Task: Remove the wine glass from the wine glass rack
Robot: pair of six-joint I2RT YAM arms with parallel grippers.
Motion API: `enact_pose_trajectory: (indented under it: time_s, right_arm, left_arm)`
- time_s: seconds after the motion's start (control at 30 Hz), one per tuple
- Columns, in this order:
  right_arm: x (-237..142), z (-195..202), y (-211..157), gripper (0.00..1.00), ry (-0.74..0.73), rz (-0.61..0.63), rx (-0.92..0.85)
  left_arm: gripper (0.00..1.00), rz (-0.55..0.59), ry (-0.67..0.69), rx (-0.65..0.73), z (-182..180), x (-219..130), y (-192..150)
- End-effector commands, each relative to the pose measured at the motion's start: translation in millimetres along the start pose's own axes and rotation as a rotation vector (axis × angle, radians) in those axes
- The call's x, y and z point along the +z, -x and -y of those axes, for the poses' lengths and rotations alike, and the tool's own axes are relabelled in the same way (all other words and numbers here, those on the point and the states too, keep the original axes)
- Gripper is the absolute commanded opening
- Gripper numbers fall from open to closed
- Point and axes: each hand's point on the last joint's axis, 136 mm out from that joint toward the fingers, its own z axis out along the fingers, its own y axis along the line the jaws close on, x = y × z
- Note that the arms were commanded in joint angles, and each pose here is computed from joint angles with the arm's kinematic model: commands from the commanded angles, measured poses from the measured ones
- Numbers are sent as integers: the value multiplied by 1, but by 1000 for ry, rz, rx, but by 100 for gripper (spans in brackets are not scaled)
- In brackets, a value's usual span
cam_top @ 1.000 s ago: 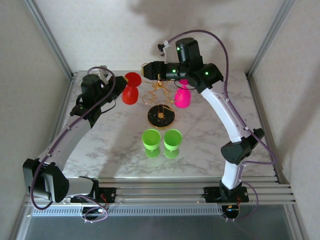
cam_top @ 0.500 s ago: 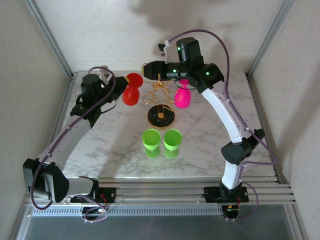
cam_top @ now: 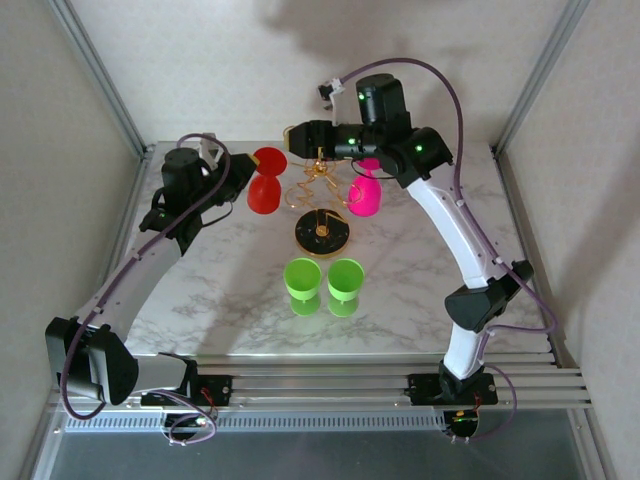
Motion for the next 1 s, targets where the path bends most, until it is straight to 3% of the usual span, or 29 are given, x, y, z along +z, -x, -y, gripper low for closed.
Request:
enact_pose_trajectory:
  time_s: [0.0, 0.97]
  right_arm:
    - [-12, -12, 8, 52, 36, 31, -10]
    - [-12, -12, 7, 52, 39, 33, -8]
  left_arm:
    - [0, 18, -52, -15, 15, -4, 9]
    - [0, 0, -142, -49, 33, -6, 16]
